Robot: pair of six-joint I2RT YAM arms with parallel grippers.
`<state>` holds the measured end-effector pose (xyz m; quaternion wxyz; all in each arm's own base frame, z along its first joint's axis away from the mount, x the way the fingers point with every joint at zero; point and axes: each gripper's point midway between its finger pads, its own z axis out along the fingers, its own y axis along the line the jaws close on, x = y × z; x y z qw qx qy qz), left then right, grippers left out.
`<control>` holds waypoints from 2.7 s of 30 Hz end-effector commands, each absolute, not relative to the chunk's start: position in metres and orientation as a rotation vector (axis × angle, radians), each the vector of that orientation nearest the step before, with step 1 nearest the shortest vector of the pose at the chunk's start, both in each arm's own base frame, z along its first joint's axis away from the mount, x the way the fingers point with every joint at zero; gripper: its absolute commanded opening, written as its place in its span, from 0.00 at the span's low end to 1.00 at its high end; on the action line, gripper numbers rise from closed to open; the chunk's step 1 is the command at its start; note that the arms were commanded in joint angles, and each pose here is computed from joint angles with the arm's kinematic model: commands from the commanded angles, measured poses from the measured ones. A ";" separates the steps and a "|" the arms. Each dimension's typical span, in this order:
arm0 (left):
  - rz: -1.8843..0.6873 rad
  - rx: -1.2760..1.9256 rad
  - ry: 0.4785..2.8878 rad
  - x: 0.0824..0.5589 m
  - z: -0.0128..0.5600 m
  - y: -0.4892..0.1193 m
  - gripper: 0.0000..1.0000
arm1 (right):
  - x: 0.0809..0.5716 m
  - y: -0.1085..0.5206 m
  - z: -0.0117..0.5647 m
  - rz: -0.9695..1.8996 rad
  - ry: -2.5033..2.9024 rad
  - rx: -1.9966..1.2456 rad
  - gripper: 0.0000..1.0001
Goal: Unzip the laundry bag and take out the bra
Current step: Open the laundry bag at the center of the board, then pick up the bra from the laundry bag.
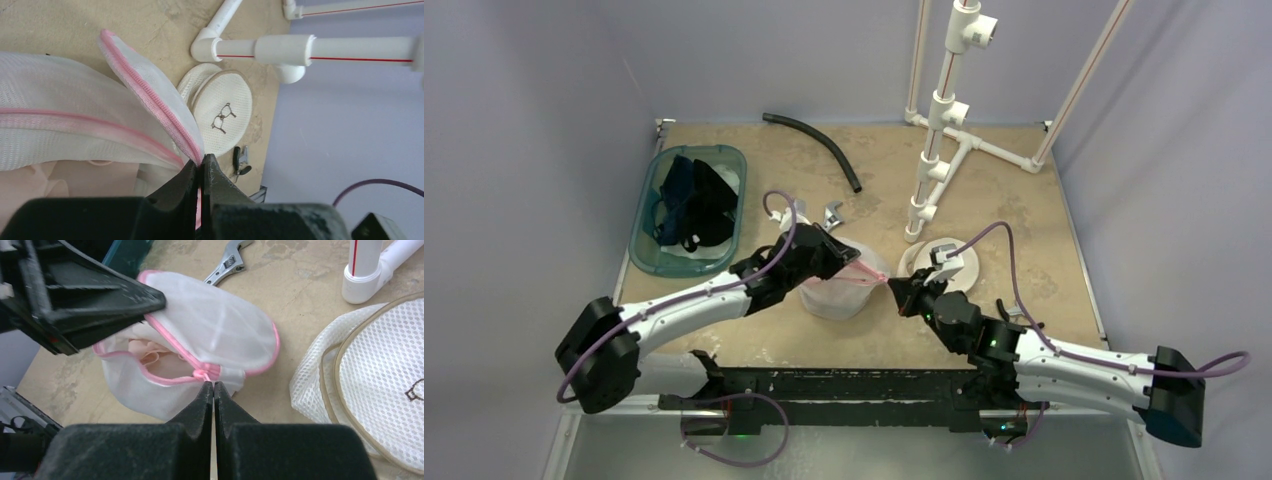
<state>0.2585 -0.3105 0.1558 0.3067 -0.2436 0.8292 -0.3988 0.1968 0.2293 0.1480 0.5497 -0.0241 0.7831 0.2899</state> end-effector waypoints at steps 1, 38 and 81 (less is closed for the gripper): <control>-1.097 -0.634 2.078 0.267 0.194 -0.289 0.00 | 0.199 0.216 0.136 0.633 1.879 0.012 0.00; -0.430 1.085 1.403 0.151 0.235 -0.315 0.10 | 0.178 0.218 0.291 0.911 1.866 0.146 0.76; -0.920 0.174 1.994 0.193 0.227 -0.305 0.35 | 0.203 0.249 0.142 0.800 2.072 -0.061 0.71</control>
